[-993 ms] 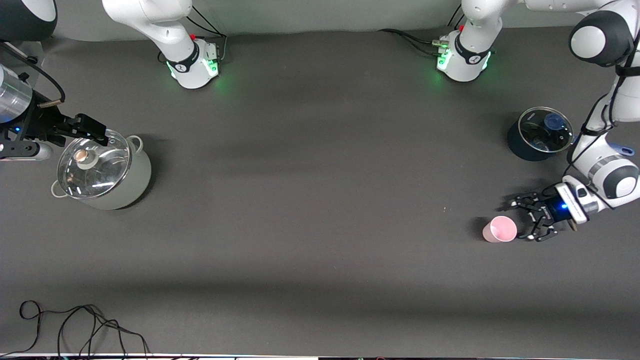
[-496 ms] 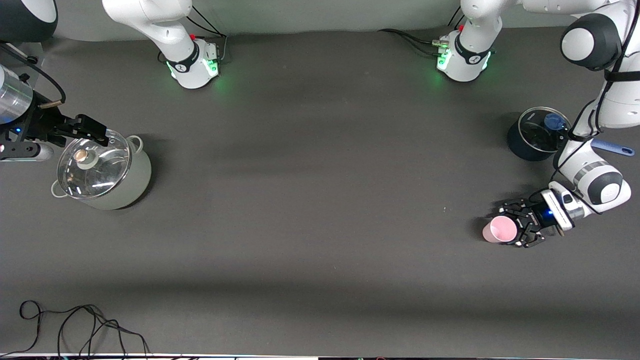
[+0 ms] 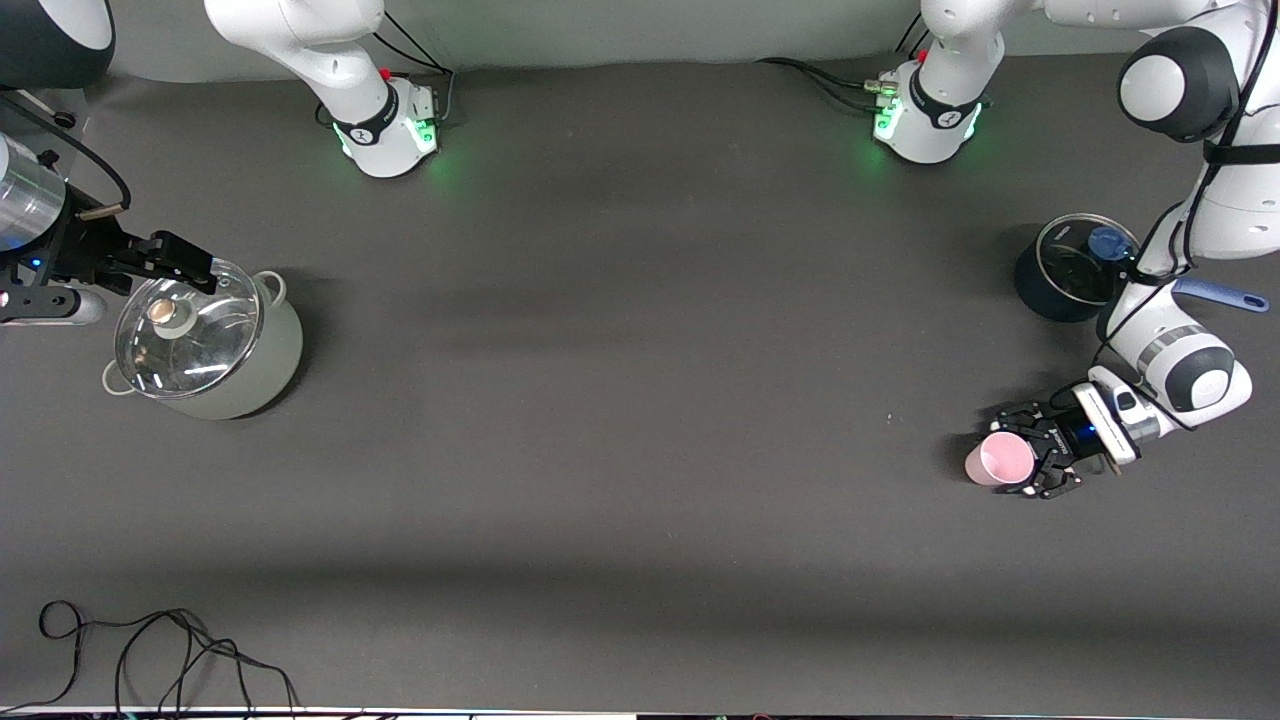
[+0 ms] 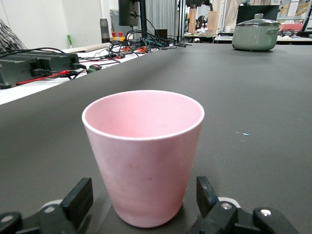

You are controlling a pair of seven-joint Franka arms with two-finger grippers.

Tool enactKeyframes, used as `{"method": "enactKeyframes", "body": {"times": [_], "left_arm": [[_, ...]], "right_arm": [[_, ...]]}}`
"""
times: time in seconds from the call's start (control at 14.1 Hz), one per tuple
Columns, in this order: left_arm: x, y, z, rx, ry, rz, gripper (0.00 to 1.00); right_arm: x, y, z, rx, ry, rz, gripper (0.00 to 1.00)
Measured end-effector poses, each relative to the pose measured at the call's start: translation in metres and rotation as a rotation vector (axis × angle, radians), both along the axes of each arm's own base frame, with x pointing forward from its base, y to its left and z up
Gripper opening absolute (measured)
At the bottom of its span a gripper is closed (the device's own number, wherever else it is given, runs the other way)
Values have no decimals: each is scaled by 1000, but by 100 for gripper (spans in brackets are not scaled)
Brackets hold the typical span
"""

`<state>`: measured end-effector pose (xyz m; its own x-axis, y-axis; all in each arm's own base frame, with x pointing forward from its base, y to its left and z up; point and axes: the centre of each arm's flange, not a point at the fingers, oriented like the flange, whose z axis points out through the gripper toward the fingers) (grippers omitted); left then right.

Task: Transfer pink cup from left to right arm
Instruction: 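Close the left gripper around the pink cup, then lift the pink cup with the left gripper toward the table middle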

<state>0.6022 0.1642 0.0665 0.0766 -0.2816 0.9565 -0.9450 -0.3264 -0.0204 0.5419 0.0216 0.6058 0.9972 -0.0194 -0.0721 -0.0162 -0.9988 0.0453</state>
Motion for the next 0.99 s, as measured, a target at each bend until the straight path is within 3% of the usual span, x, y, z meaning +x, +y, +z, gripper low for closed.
{"method": "enactKeyframes", "body": {"times": [0.21, 0.64, 0.99], "left_arm": [[-1, -2, -2, 0, -8, 4, 68], [3, -3, 0, 6, -12, 16, 66], [37, -36, 54, -8, 35, 55, 66]], "right_arm": [[0, 0, 0, 0, 0, 0, 100], [0, 0, -1, 0, 2, -1, 100], [2, -3, -3, -1, 7, -5, 100]]}}
